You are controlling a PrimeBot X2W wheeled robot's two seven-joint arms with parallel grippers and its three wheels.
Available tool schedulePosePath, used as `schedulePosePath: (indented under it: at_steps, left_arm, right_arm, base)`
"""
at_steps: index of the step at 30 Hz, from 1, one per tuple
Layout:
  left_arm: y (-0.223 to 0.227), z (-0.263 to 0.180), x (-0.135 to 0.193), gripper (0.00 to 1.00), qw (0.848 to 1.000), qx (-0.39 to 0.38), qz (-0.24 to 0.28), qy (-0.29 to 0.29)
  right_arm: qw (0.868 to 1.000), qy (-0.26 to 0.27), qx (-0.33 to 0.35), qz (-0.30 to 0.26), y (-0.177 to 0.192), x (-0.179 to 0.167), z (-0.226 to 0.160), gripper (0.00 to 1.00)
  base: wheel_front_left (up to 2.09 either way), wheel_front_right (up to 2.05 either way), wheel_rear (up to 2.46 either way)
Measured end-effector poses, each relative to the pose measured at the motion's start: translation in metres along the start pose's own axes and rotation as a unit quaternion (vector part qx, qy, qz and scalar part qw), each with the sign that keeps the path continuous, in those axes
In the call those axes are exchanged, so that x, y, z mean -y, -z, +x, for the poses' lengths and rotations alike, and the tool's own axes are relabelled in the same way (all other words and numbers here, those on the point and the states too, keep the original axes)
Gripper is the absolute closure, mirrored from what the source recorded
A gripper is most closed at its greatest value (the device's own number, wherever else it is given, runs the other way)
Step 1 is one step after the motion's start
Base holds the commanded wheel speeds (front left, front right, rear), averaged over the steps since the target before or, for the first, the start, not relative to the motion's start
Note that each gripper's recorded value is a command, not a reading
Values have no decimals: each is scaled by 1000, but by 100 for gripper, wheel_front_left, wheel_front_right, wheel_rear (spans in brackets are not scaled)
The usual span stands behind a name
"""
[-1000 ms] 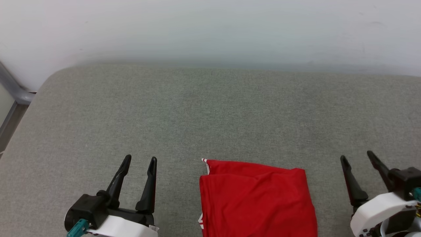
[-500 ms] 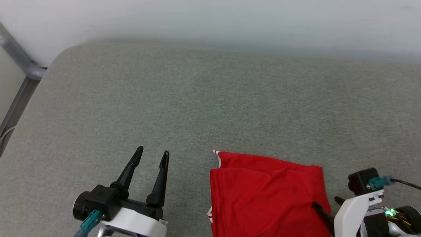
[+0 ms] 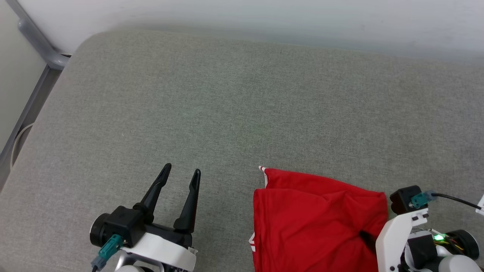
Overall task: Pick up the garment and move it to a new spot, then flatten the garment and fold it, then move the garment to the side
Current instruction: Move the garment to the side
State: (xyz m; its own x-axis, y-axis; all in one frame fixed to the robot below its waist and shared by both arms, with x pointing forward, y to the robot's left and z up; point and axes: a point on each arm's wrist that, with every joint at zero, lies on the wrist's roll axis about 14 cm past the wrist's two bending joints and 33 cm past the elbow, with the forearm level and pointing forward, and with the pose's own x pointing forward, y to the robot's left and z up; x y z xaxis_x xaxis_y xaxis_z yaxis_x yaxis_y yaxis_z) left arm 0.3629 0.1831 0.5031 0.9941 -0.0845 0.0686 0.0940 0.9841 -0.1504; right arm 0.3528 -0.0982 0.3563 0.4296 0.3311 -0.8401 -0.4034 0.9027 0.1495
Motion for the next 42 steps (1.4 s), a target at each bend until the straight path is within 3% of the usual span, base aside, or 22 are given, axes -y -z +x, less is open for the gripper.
schedulePosePath:
  at_steps: [9,14,15,20,21,28,37,42]
  left_arm:
    - [1,8,19,0,999,1,-8,35]
    - [5,15,51,0,996,-1,-21,83]
    - [6,21,71,0,993,-1,-28,114]
    - [9,32,114,0,983,-1,-40,181]
    - [6,43,139,0,974,7,-46,220]
    - [12,69,182,0,954,16,-53,296]
    - [32,108,207,0,933,19,-64,353]
    - [39,124,203,0,932,21,-68,355]
  right_arm:
    - [994,39,65,-81,-28,14,-19,100]
    - [978,101,84,-161,-37,48,-53,100]
    - [967,139,88,-194,-40,70,-78,100]
    - [949,210,70,-223,-32,118,-122,100]
    - [941,251,58,-221,-27,147,-147,100]
    - [922,326,18,-208,-9,216,-179,100]
    - [898,412,-30,-152,20,311,-195,100]
    - [881,452,-50,-129,34,351,-200,100]
  base:
    - [0,0,0]
    - [0,0,0]
    - [0,0,0]
    - [0,0,0]
    - [0,0,0]
    - [0,0,0]
    - [0,0,0]
    - [0,0,0]
